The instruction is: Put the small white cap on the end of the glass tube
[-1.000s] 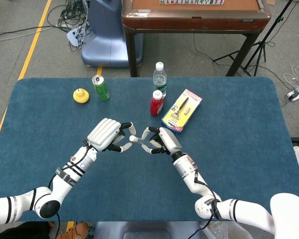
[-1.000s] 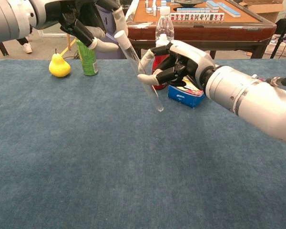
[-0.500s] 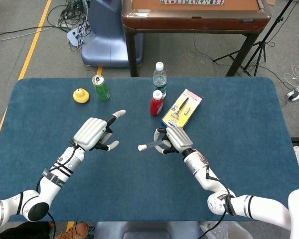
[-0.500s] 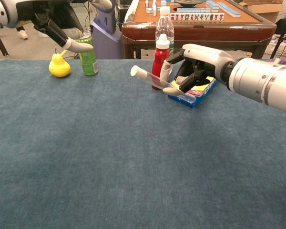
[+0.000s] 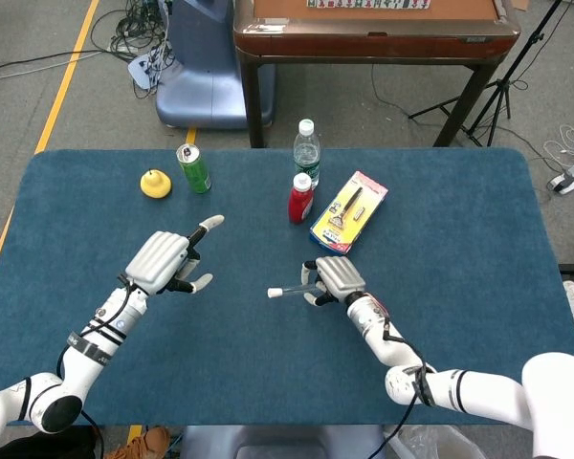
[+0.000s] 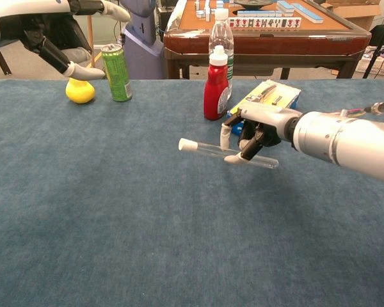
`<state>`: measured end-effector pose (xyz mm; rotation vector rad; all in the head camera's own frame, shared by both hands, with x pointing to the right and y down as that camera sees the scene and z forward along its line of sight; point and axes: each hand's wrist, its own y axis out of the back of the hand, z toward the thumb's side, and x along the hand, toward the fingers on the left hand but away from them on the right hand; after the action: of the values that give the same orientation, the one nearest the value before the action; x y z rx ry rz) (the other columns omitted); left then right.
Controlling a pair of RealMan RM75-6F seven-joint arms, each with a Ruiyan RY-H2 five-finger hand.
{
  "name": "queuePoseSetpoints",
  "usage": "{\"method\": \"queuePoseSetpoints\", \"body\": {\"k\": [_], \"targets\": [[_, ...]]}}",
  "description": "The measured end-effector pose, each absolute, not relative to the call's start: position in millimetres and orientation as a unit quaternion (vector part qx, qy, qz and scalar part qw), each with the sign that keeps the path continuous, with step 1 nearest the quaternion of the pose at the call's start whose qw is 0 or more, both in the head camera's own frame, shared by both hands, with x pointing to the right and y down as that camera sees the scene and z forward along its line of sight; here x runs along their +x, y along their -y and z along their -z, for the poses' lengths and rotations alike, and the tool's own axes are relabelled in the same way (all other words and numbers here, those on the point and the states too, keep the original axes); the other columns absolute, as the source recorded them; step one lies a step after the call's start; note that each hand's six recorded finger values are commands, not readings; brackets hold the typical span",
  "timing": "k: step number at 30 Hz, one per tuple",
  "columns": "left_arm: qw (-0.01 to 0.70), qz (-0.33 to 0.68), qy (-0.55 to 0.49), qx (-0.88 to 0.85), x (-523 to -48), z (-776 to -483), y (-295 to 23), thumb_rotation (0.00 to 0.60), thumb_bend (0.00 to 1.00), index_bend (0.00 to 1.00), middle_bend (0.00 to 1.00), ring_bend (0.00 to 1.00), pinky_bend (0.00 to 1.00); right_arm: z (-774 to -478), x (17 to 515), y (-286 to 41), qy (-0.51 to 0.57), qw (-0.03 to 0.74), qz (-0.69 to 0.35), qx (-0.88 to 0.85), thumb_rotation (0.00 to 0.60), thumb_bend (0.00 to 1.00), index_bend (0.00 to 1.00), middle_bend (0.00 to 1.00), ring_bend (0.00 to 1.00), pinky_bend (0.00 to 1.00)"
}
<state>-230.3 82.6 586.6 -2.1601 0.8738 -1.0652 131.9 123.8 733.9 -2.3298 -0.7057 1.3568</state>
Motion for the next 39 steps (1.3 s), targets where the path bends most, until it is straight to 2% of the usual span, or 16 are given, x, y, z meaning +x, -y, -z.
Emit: {"method": "queuePoseSetpoints", "body": {"k": [8,16,26,34,39], "targets": [[0.283,0.401,-0.321,-0.81,-231.0,-587.8,-86.4,0.6,0.26,0.07,0.91,0.97,1.0,-749.3,115.5,-130.3,0.225,0.197,-0.494,-0.816,0.6,0.61,0.81,1.0,1.0,1.0],[0.282,0.404,-0.316,-0.811,-232.1,-590.5,-88.2,0.6,0.26,0.07,0.91,0.96,1.0,-754.9,112.9,-132.6,0.22,0.209,-0.501,-0.81,0.6,0.36,0.55,1.0,1.0,1.0],[0.28,0.408,-0.311,-0.811,-230.6,-595.2,-90.4,0.6,0.26,0.07,0.91,0.97,1.0,-757.3,114.7,-133.4,0.215,0.209,-0.505,-0.809,0.6,0.21,0.28,1.0,1.0,1.0],[0.281,0.418,-0.321,-0.802,-243.1,-594.6,-88.1,0.6,0.26,0.07,0.9,0.96,1.0,-741.8,121.6,-122.8,0.236,0.21,-0.492,-0.811,0.6,0.21,0.27,1.0,1.0,1.0],[0.283,0.452,-0.328,-0.78,-272.5,-596.1,-87.4,0.6,0.26,0.11,0.84,0.9,1.0,-709.8,150.4,-104.4,0.273,0.234,-0.482,-0.799,0.6,0.27,0.39,0.95,1.0,1.0]]}}
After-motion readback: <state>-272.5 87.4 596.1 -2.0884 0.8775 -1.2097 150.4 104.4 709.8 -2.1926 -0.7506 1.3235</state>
